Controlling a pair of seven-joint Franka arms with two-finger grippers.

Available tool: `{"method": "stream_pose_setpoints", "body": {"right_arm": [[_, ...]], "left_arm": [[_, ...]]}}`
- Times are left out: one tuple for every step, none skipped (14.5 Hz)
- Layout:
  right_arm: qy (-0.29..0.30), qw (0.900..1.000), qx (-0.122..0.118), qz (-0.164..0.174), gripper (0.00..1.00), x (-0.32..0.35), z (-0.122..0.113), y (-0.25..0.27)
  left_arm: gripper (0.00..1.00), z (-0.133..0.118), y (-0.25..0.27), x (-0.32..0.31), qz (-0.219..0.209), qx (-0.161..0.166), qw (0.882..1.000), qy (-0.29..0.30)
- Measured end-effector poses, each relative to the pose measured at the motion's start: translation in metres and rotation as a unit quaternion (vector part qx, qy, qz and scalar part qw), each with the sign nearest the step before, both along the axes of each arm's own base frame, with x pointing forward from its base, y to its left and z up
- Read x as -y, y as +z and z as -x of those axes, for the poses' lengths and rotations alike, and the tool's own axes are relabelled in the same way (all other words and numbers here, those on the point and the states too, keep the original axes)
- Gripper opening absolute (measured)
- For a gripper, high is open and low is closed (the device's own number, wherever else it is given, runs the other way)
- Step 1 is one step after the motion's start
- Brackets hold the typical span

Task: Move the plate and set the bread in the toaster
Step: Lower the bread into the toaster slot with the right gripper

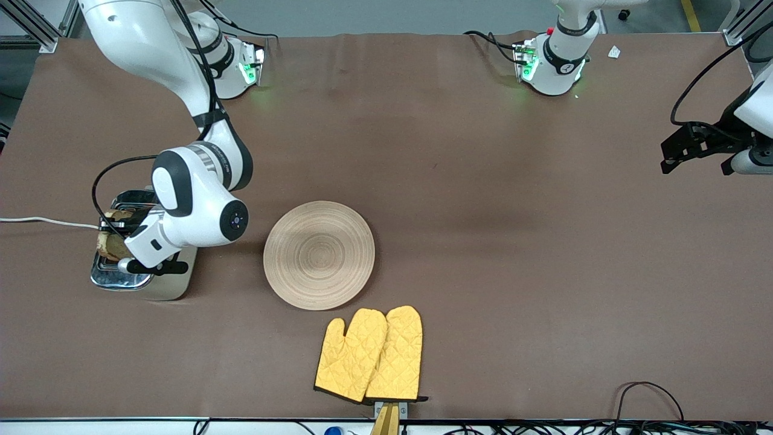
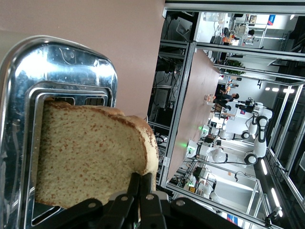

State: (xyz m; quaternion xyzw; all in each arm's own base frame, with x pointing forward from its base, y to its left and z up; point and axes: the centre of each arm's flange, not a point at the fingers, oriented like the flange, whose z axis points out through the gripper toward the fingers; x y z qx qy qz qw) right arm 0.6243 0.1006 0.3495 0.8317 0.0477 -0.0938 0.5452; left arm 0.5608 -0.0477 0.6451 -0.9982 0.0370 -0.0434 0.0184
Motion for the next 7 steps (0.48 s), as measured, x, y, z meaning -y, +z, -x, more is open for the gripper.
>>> {"method": "stream_pose_setpoints", "body": {"right_arm": [[-0.001,1.0,-0.003,-0.001,0.04,0.002,0.0,-0.005],[0.001,1.0,-0.004,-0.008,0.1,0.003,0.0,-0.012],[0.002,1.0,-0.006,-0.019,0.17,0.003,0.0,-0.017],[0.003,1.0,-0.007,-0.025,0.17,0.002,0.0,-0.02],[0.003,1.0,-0.006,-0.028,0.22,0.001,0.001,-0.02],[0.003,1.0,-0.006,-0.03,0.31,0.0,0.0,-0.02],[0.004,0.999,-0.005,-0.032,0.4,-0.001,0.0,-0.021]], "left_arm": [[1.0,0.0,0.0,0.0,0.0,0.0,1.0,0.0],[1.0,0.0,0.0,0.0,0.0,0.0,1.0,0.0],[1.0,0.0,0.0,0.0,0.0,0.0,1.0,0.0],[1.0,0.0,0.0,0.0,0.0,0.0,1.0,0.0],[1.0,0.0,0.0,0.0,0.0,0.0,1.0,0.0],[1.0,0.0,0.0,0.0,0.0,0.0,1.0,0.0],[1.0,0.0,0.0,0.0,0.0,0.0,1.0,0.0]]}}
